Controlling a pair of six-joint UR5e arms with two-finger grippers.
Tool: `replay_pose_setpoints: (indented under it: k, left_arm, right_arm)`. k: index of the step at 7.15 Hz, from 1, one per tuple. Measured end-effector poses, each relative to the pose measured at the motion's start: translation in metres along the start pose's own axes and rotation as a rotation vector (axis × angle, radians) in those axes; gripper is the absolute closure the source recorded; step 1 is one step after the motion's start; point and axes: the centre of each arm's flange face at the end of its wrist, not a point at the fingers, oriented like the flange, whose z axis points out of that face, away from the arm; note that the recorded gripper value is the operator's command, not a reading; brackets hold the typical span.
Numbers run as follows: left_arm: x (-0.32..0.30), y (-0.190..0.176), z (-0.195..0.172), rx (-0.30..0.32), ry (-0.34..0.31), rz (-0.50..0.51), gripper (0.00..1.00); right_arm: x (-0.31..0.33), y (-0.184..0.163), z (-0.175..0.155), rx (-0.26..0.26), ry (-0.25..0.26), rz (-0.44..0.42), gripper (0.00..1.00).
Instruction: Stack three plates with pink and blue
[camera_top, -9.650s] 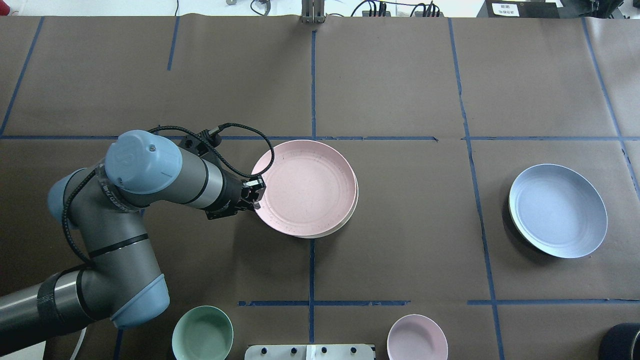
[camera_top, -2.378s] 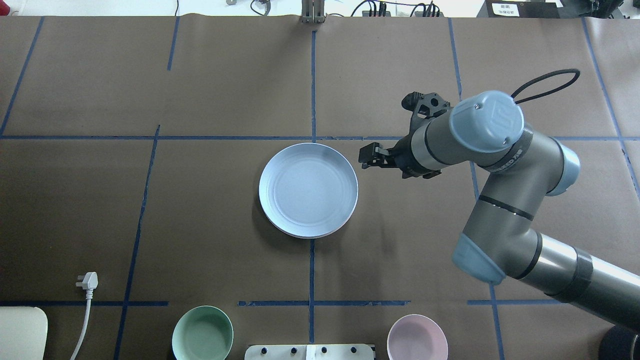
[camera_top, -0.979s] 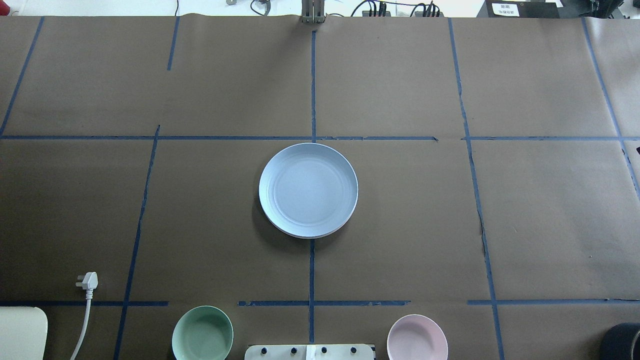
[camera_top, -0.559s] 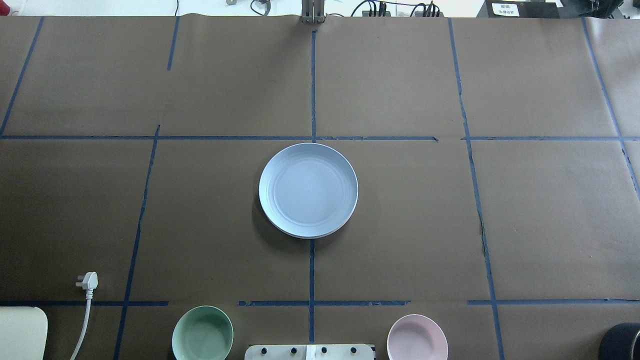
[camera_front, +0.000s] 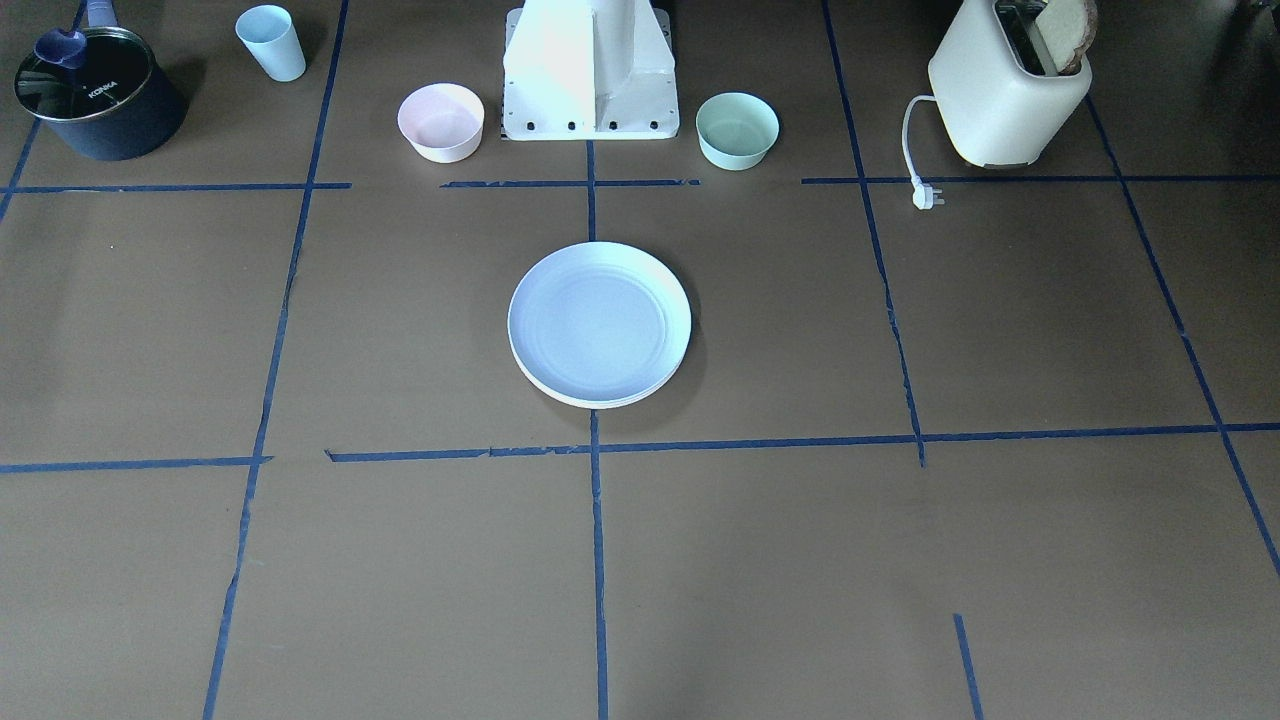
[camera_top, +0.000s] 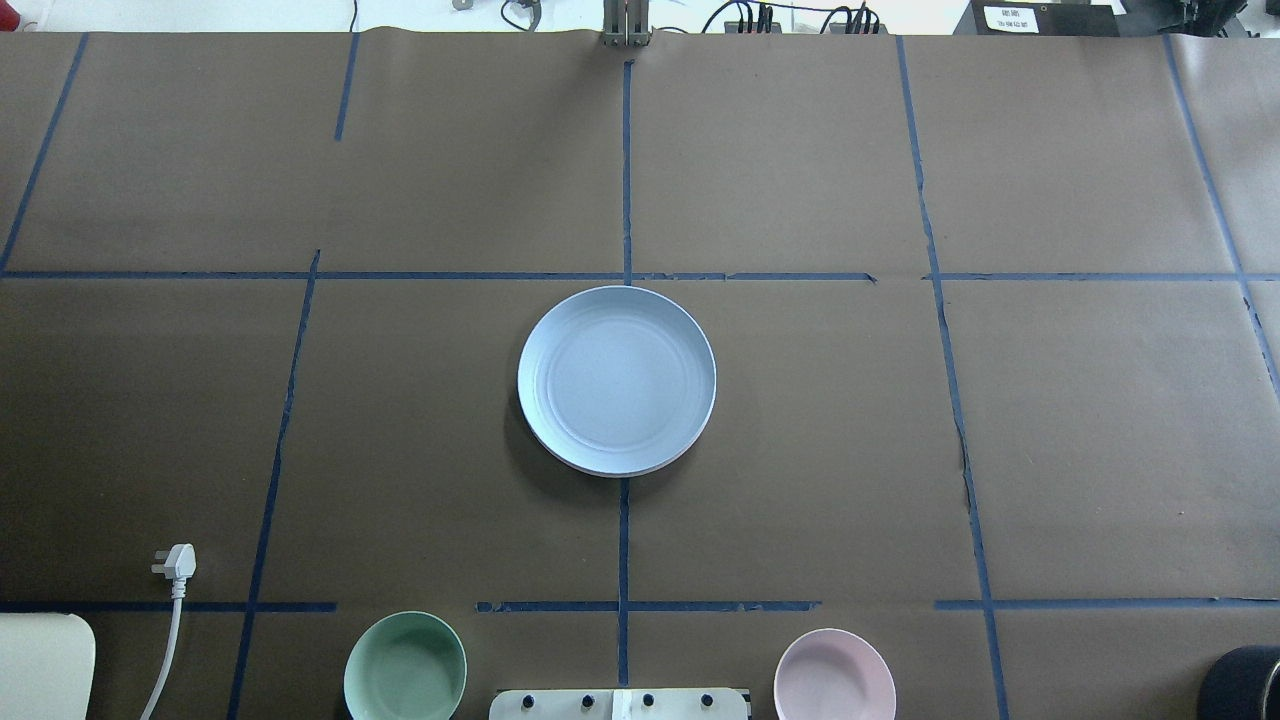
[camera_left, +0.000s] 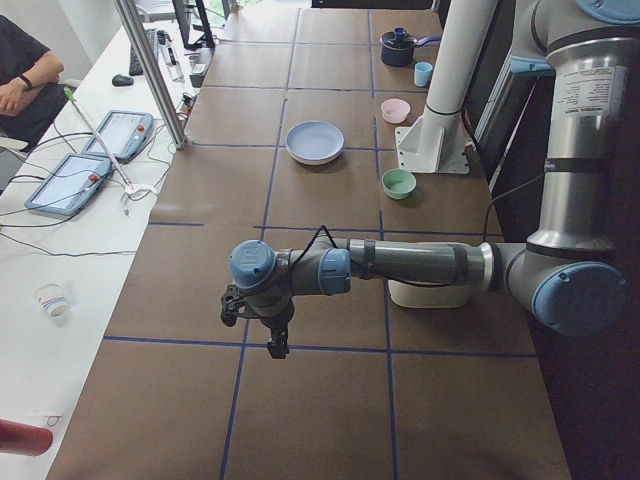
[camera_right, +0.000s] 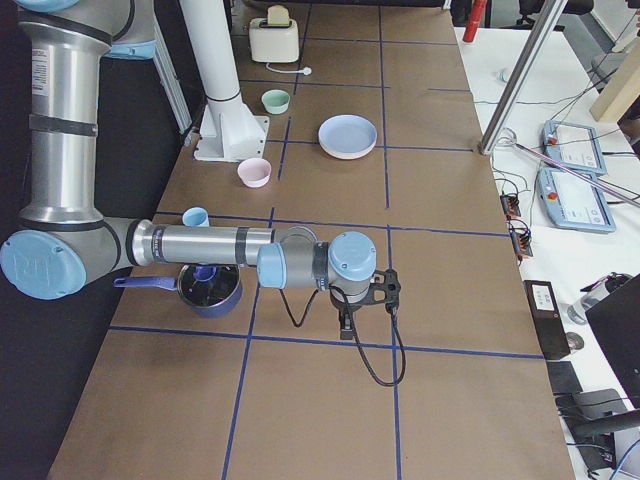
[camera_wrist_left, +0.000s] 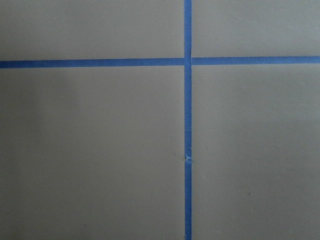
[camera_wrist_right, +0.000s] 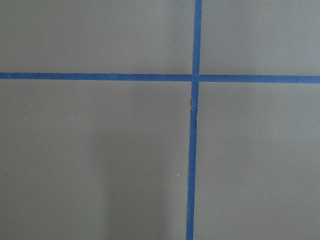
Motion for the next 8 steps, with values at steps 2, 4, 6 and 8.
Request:
replay_pose_setpoints:
  k: [2,4,6,8]
  left_arm:
    - [0.0008,0.0025,-0.0008,0.003,0.005,0.002,0.0]
    - [-0.0002,0.0039,-0.0031,0.008,0.012,-0.002,0.0]
    - [-0.0026,0.0047,-0.0056,0.013,0.013,-0.008,0.0]
    - [-0.0033,0.0051,-0.0065,0.015,0.013,-0.01,0.0]
  right_arm:
    - [0.0,-0.0007,-0.0006,0.0,0.002,0.001,0.0]
    - [0.0002,-0.001,-0.0008,0.0,0.007,0.001,0.0]
    - [0.0019,-0.0003,0.0001,-0.005,0.014,0.009,0.0]
    - [0.007,0.0016,0.0011,-0.02,0.032,0.035,0.0]
